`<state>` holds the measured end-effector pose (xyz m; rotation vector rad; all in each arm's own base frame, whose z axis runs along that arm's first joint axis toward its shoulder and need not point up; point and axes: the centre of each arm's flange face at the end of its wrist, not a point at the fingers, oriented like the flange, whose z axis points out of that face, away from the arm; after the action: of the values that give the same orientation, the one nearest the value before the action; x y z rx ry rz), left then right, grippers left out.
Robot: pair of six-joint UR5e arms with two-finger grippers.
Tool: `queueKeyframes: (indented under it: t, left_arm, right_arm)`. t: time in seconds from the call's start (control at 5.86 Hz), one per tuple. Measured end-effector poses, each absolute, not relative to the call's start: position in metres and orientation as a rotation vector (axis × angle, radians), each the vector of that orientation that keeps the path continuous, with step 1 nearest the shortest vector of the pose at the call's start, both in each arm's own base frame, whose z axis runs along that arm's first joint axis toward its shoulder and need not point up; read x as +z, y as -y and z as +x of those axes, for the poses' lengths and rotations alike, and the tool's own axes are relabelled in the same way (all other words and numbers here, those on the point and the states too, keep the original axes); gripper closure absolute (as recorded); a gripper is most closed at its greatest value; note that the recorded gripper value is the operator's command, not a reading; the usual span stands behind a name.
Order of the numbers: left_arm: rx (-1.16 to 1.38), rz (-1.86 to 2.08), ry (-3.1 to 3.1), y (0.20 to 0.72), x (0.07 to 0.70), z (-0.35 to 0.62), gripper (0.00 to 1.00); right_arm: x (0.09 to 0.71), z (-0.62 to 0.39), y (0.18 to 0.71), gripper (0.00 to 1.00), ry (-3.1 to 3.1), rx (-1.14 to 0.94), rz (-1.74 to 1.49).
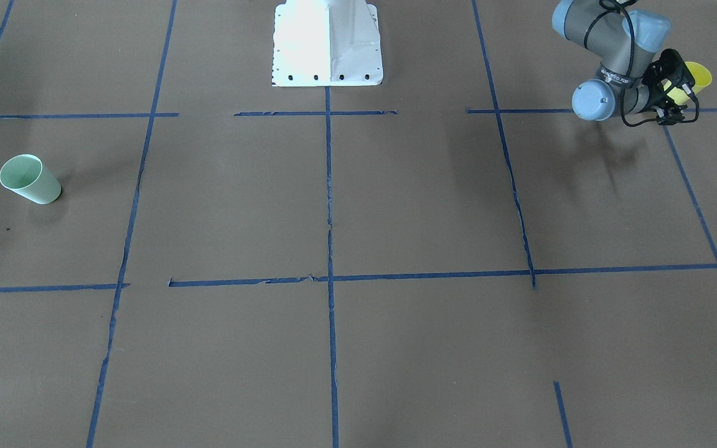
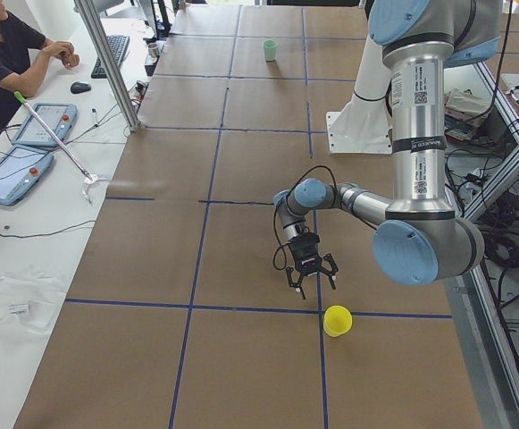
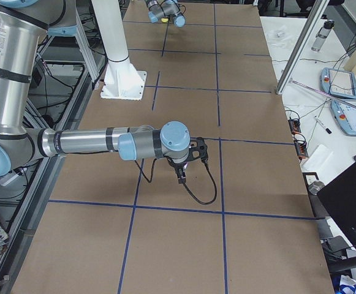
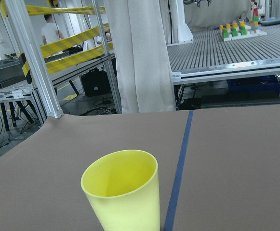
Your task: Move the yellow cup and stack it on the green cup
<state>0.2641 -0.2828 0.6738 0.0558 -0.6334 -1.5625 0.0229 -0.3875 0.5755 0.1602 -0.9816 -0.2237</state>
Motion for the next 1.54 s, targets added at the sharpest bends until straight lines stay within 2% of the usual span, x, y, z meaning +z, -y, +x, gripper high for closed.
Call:
queueKeyframes:
  t: [0.68,1.54]
  left_arm:
    - [-1.552,0.082,0.718,0.28,0.706,0.263,0.0]
    - [-1.596,0.077,0.741,0.282,0.711,0.269,0.0]
  right_arm:
    - [0.572,0.02,0.389,0.0,0.982,-0.239,0.172]
    - [0.57,0.019,0.39,0.0,0.984,-0.244,0.179]
